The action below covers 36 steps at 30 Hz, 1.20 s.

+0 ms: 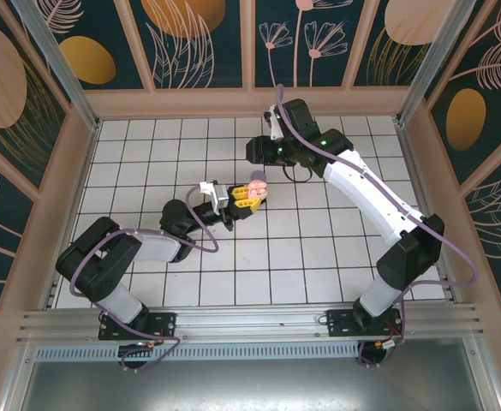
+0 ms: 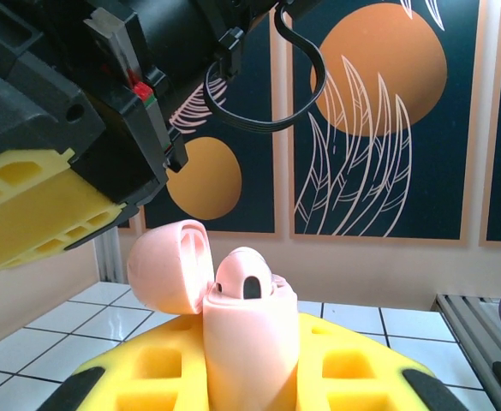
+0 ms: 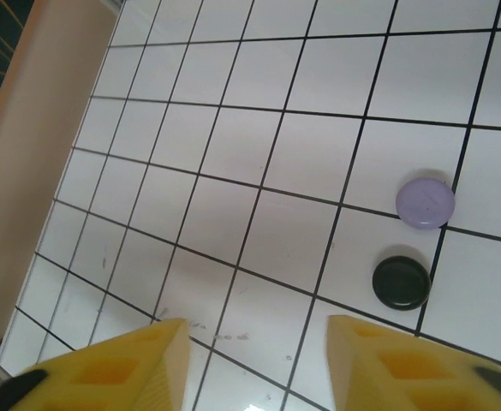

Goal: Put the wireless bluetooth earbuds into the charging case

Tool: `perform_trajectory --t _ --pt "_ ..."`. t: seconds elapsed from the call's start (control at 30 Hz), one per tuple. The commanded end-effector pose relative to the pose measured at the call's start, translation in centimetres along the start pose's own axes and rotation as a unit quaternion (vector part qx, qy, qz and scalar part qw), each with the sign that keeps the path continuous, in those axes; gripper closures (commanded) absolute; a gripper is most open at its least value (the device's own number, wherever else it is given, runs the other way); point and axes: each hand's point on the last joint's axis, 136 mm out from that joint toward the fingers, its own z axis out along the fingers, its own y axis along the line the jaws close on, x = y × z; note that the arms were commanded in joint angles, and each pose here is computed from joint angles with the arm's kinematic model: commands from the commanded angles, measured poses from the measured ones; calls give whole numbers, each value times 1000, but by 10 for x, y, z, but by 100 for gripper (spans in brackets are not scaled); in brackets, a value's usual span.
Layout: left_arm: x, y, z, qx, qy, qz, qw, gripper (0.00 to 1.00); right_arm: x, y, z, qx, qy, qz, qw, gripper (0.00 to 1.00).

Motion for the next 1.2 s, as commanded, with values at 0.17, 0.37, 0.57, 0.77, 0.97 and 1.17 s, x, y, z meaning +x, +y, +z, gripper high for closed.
perform_trajectory --t 0.17,0.37,0.57,0.77,0.97,1.17 --pt "-15 1 7 5 -20 13 1000 100 19 5 1 -14 36 -8 999 78" --pt "-15 7 9 -7 -23 15 1000 100 42 7 -10 -18 46 -6 999 84" --pt "-13 10 11 -12 -23 13 1000 100 57 18 -30 -27 44 -10 999 89" --pt "-13 12 12 -13 -28 10 999 100 59 18 -47 -15 23 -6 1000 89" --pt "-9 13 11 -18 -25 1 1000 100 45 -3 -56 19 -22 18 999 85" --pt "-2 14 6 -31 -15 -16 999 100 32 -29 -69 39 -68 59 995 82"
